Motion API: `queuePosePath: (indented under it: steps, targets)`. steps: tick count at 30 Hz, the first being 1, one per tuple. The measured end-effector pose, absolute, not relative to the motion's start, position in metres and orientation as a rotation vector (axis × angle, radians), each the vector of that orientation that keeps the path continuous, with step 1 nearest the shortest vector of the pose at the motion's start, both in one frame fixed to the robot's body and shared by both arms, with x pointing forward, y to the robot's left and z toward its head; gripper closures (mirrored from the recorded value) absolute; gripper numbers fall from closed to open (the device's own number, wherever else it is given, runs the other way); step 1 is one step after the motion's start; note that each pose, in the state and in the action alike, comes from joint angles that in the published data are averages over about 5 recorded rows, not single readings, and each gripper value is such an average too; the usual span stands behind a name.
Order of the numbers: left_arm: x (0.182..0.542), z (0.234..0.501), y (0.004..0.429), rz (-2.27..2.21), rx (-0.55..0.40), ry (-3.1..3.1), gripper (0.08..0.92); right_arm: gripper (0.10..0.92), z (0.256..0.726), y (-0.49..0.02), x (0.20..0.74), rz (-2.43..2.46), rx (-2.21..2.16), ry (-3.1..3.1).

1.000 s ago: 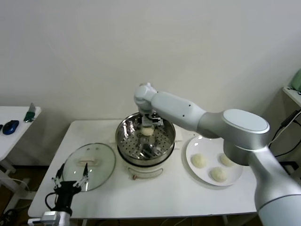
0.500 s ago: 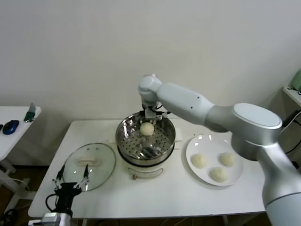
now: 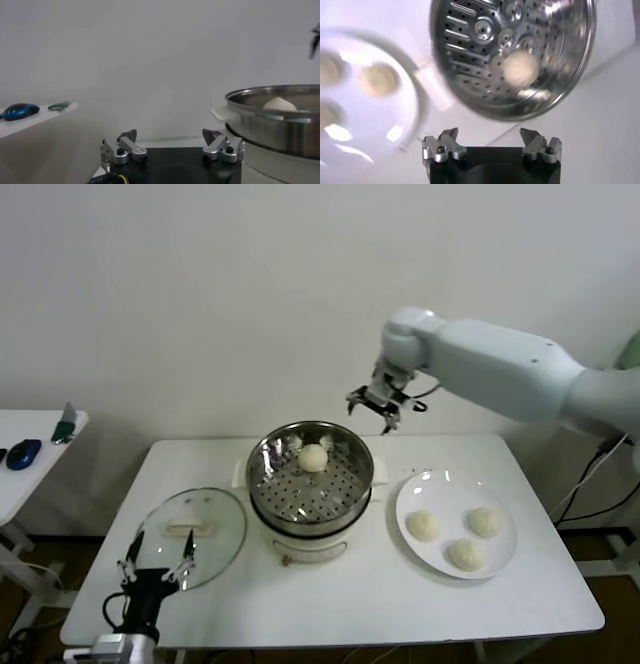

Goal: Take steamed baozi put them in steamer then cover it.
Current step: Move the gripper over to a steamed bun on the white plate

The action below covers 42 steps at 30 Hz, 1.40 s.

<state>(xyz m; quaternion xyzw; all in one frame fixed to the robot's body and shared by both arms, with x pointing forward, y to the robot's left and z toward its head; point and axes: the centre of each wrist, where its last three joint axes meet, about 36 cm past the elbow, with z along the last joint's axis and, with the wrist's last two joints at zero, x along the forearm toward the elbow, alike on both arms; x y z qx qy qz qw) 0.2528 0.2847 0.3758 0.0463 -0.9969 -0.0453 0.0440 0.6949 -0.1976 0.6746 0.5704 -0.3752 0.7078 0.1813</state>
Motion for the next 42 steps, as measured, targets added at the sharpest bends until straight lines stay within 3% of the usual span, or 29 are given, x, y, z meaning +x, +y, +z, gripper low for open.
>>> queuePosePath:
  steps: [7, 15, 27, 42]
  targets:
    - [0.251, 0.378, 0.285, -0.136, 0.137, -3.046, 0.177, 0.2, 0.625, -0.281, 0.668, 1.569, 1.462, -1.322]
    - [0.246, 0.378, 0.287, -0.133, 0.15, -3.037, 0.177, 0.2, 0.556, -0.32, 0.647, 1.313, 1.382, -1.347]
    - [0.244, 0.374, 0.288, -0.127, 0.165, -3.026, 0.177, 0.2, 0.481, -0.332, 0.647, 1.187, 1.305, -1.328]
    - [0.243, 0.369, 0.289, -0.126, 0.175, -3.016, 0.177, 0.208, 0.445, -0.31, 0.659, 1.135, 1.303, -1.349]
